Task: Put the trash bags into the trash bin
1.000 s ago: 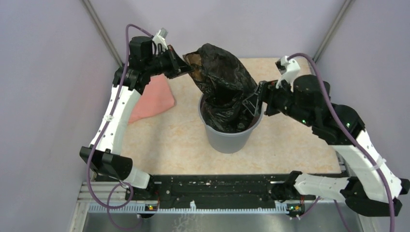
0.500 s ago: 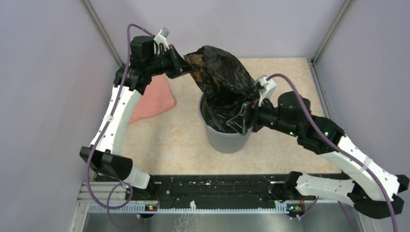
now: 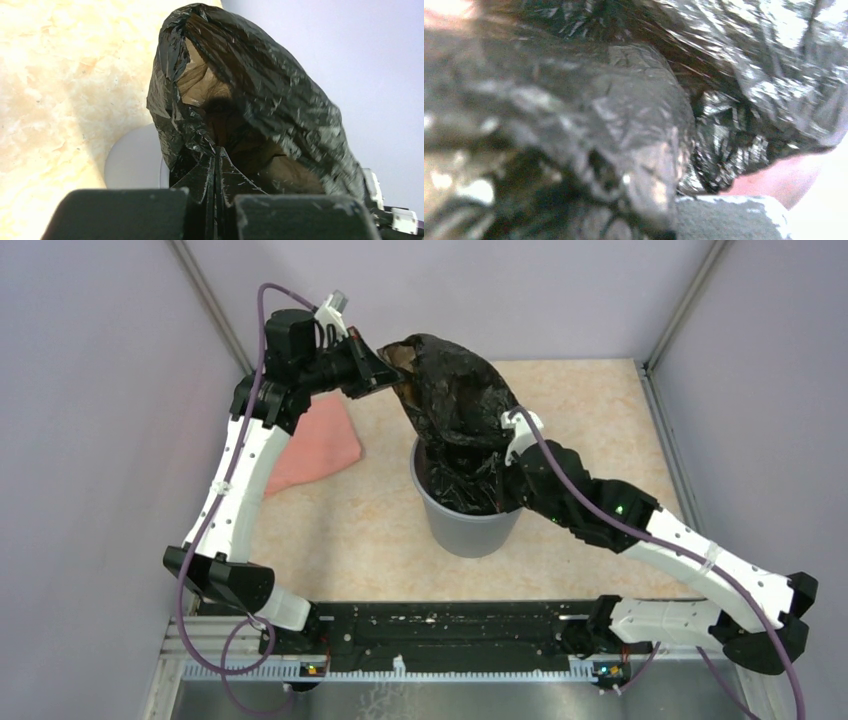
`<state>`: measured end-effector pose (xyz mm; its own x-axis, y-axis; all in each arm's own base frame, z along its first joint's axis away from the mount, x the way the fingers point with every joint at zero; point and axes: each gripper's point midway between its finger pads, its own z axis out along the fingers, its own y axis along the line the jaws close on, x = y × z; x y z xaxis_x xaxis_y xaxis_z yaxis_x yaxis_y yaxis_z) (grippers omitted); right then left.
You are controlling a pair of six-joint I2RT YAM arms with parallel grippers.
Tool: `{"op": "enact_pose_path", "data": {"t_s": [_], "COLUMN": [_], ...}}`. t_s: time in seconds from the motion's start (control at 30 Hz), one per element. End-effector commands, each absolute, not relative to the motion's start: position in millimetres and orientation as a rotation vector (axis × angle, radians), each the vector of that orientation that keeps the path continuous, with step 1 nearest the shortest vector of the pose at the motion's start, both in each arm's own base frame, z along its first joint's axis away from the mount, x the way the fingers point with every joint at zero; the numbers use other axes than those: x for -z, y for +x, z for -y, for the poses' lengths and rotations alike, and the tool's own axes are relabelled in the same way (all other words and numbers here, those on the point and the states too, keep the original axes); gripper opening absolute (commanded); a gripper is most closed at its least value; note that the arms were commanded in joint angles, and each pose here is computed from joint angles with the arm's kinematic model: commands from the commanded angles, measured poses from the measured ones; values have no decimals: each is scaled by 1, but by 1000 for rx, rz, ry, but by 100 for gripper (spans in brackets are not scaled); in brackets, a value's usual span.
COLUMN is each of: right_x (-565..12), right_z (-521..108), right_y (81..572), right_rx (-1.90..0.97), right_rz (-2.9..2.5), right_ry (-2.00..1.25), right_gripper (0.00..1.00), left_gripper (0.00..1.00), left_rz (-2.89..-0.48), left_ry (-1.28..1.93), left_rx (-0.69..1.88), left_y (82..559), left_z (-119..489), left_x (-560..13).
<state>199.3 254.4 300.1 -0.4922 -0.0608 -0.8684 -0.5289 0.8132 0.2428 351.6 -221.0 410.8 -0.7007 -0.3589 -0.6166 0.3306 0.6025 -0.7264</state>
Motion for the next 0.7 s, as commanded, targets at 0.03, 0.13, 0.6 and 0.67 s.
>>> {"op": "enact_pose_path", "data": {"t_s": [0.03,0.13,0.6,0.67], "right_x": [-282,-289,-384,-401], "right_z": [-220,-221,-217,-217], "right_y": [218,219,163,158], "right_rx": [-329,-331,-657,-699], "right_rz": [-2040,-2025,-1869,-1851], "right_ry": [-405,-413,-612,-613], "right_gripper": [2,12,81,81], "left_gripper": [0,0,0,0], "left_rz": [-2036,-2050,-2101,-2101], "left_ry": [5,7,53,64], "left_rx": [1117,1116,1125,1136], "left_y": [353,352,333,331], "left_z": [221,221,220,221], "left_x": [-418,-413,-403,-404]}}
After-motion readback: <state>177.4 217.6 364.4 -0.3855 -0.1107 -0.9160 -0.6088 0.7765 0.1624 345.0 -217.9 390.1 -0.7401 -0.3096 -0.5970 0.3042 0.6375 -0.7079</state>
